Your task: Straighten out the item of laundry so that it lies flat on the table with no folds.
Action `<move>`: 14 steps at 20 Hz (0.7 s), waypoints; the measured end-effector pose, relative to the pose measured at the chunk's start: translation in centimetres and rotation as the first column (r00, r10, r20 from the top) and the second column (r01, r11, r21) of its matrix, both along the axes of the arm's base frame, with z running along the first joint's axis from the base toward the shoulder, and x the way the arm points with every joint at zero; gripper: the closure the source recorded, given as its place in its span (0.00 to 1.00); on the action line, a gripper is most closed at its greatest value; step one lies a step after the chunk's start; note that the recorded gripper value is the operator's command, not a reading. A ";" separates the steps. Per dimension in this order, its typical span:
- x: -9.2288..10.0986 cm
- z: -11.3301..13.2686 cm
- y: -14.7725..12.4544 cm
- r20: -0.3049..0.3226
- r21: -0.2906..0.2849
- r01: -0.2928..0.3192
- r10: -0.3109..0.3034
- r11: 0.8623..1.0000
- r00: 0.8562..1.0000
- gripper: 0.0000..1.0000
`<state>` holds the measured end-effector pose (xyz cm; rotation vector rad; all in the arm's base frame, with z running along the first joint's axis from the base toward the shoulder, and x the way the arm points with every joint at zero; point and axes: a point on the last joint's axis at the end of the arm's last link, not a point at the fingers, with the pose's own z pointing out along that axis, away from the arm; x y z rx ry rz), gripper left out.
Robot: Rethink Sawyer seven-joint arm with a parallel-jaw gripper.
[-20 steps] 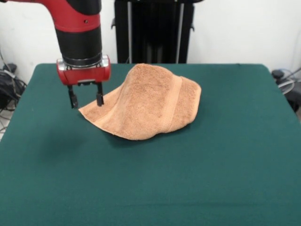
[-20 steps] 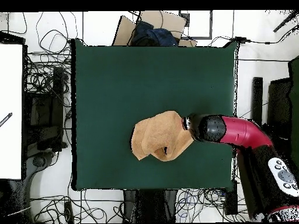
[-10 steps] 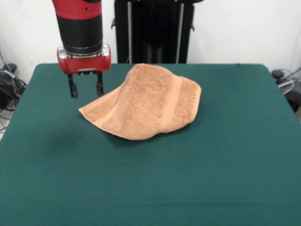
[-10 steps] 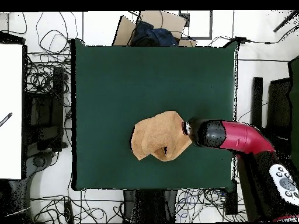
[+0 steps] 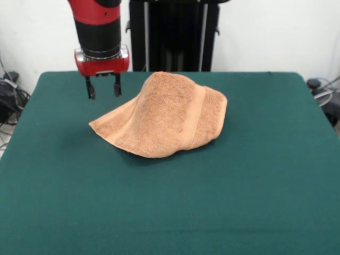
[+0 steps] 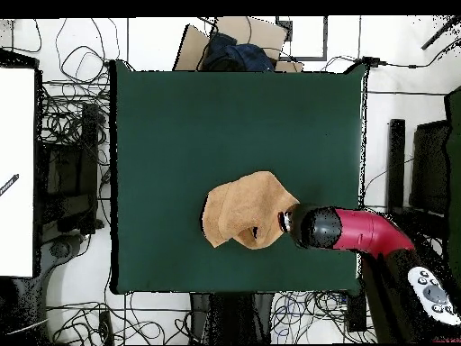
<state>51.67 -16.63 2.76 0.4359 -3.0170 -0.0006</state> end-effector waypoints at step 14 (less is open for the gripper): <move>-4.2 -5.5 1.6 -0.093 0.069 0.016 -0.010 0.997 0.996 0.00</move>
